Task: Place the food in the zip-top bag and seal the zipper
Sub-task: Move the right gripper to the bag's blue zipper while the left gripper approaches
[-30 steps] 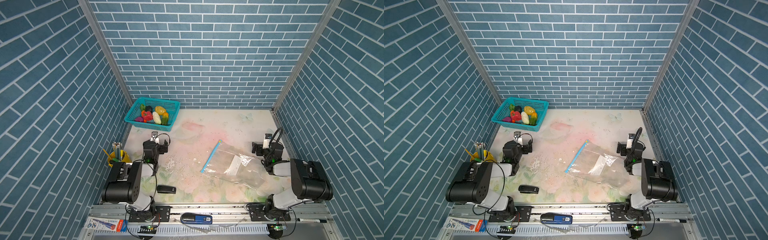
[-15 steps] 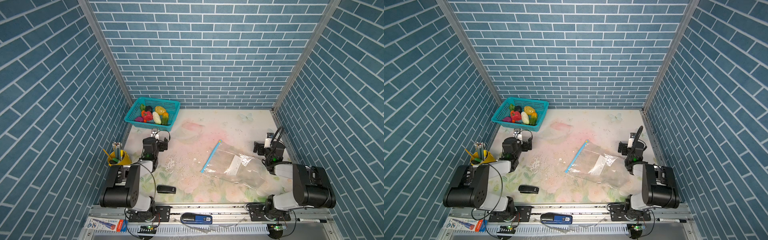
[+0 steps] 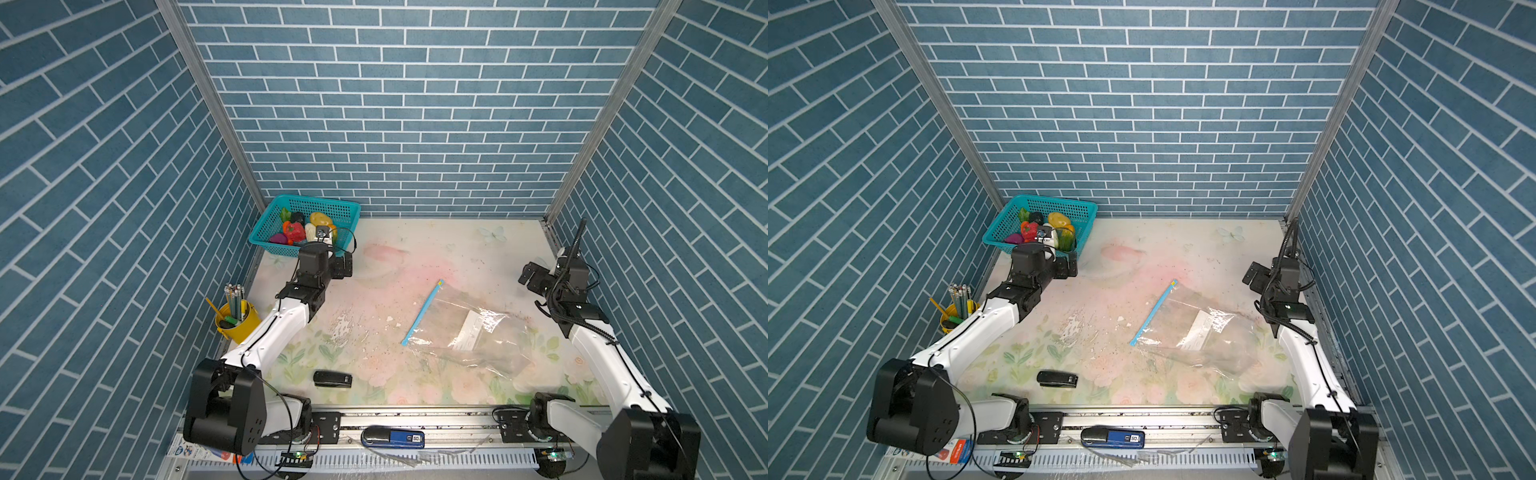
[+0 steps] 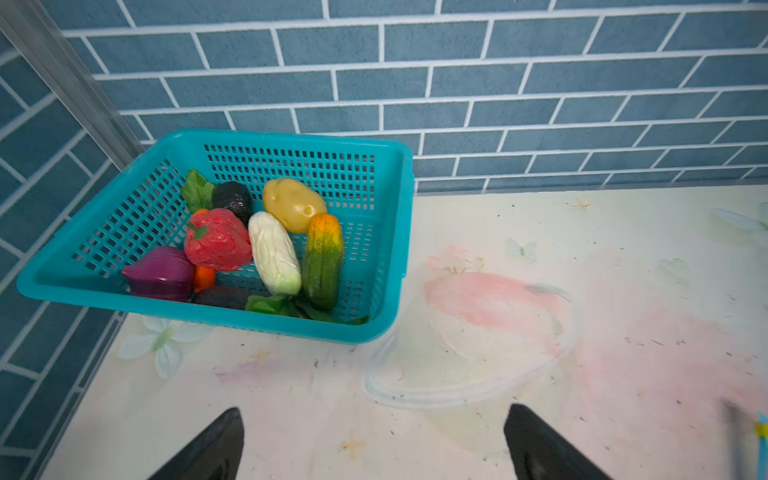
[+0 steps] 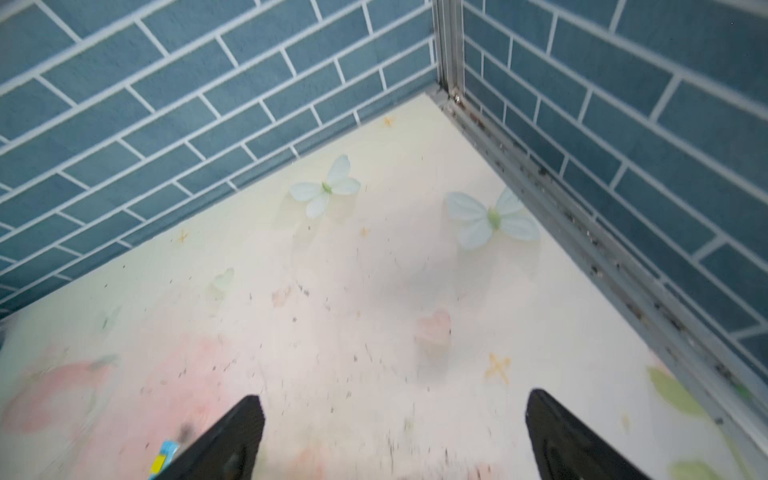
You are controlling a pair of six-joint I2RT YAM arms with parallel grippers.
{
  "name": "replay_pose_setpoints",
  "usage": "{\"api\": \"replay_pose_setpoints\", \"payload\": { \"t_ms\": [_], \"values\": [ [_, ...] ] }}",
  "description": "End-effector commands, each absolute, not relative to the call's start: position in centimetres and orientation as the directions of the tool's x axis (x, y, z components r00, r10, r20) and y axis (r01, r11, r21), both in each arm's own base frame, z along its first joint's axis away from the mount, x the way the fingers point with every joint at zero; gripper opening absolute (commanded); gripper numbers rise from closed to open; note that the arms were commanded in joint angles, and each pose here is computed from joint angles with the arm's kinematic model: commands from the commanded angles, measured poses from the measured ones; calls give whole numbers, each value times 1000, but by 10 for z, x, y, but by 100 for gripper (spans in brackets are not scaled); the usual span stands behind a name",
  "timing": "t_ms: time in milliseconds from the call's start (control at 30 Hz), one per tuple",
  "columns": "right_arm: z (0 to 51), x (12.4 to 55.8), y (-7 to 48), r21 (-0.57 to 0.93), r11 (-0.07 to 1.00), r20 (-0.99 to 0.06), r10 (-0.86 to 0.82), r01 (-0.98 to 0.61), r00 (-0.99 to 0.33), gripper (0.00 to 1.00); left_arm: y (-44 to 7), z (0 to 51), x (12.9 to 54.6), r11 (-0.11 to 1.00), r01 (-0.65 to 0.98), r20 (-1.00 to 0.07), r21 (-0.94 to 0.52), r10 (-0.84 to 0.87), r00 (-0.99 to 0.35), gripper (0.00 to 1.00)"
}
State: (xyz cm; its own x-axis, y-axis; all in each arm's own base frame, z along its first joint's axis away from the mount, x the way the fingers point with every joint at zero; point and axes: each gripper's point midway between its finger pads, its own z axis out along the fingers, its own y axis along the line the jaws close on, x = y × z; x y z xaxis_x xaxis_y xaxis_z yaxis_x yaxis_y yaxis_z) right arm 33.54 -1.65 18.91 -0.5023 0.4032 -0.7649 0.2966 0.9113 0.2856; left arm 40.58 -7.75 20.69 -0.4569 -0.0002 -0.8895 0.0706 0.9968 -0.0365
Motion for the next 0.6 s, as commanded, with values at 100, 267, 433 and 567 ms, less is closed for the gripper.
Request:
{"api": "replay_pose_setpoints", "payload": {
  "t_ms": [100,267,433,567],
  "values": [
    [142,231,-17,234,795,-445,600,561,-665,99,-144,188,368,964,229,-806,-136,26,-591,99],
    [129,192,-4,217,777,-300,629,591,-717,99,-180,170,356,934,270,-738,-233,11,-674,99],
    [122,171,10,273,758,-237,650,593,-722,99,-207,142,333,914,332,-682,-235,88,-726,99],
    [102,167,30,313,754,-163,642,578,-749,99,-216,123,322,905,323,-645,-278,73,-760,99]
  ]
}}
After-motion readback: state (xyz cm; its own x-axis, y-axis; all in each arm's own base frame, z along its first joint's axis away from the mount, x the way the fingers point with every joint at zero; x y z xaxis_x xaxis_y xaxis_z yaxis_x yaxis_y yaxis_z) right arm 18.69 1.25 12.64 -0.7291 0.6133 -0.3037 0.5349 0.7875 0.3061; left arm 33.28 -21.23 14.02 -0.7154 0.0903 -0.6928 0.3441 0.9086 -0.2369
